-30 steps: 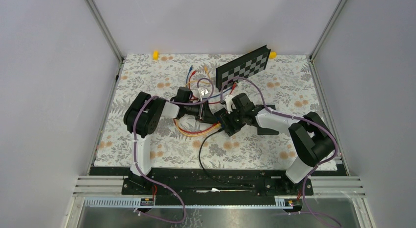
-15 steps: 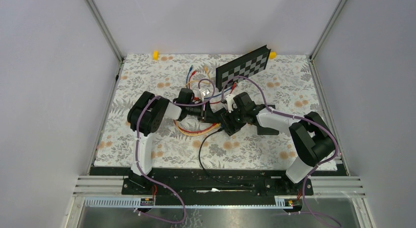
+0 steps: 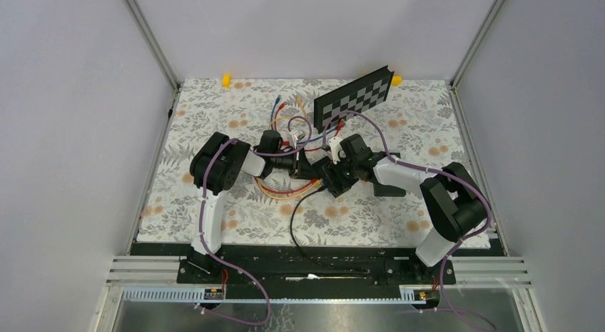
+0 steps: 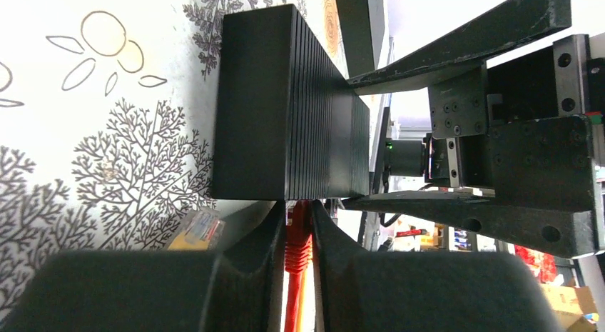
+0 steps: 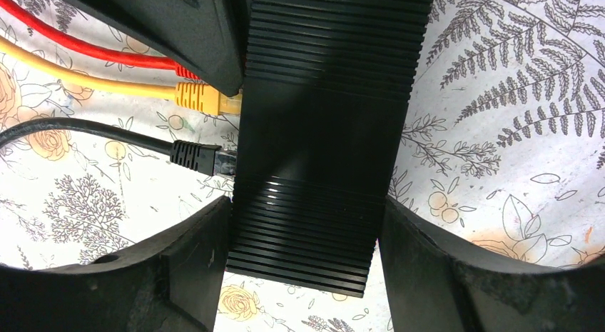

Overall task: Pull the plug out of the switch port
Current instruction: Pull the connector from the switch port, then place the connector at the center of the board, then pull the connector from the switch port.

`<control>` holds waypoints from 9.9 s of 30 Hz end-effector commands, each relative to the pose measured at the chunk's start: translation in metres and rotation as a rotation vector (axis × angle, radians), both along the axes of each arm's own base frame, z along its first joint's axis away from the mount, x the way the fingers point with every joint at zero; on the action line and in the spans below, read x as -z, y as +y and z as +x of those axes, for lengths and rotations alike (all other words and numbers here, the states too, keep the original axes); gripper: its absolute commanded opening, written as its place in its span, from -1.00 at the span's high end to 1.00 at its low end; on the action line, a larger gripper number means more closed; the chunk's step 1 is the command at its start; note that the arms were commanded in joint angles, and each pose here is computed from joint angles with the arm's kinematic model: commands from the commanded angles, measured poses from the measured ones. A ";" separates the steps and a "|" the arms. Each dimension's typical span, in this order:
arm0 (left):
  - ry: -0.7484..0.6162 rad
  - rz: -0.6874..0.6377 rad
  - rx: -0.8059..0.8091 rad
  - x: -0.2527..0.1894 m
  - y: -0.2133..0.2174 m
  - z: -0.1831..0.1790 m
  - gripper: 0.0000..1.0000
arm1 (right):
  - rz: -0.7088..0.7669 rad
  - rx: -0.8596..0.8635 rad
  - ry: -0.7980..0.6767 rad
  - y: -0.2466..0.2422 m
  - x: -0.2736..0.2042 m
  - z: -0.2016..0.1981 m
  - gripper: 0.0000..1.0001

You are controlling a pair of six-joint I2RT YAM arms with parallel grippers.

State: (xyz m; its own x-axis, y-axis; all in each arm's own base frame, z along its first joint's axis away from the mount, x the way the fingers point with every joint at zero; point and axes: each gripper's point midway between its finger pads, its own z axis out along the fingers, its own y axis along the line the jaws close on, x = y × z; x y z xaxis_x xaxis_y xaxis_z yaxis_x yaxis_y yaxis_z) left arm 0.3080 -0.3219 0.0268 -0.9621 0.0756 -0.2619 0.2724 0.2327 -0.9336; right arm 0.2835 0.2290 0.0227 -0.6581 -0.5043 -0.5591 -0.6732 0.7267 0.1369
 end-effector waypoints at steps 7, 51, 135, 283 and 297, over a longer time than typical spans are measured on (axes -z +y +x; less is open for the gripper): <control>0.044 -0.011 -0.027 0.012 0.003 -0.005 1.00 | 0.021 0.012 -0.057 0.005 -0.013 0.014 1.00; -0.267 0.183 0.000 -0.030 0.025 0.006 1.00 | 0.029 -0.044 -0.107 -0.002 -0.027 0.024 1.00; -1.163 0.386 -1.181 -0.502 0.342 0.172 1.00 | -0.100 -0.089 -0.042 -0.028 -0.006 0.030 1.00; 0.015 -0.018 -0.178 0.002 -0.010 0.009 0.28 | 0.013 -0.047 0.124 -0.015 0.016 0.017 1.00; 0.022 -0.007 -0.187 0.006 -0.009 0.017 0.25 | 0.012 -0.048 0.126 -0.016 0.016 0.017 1.00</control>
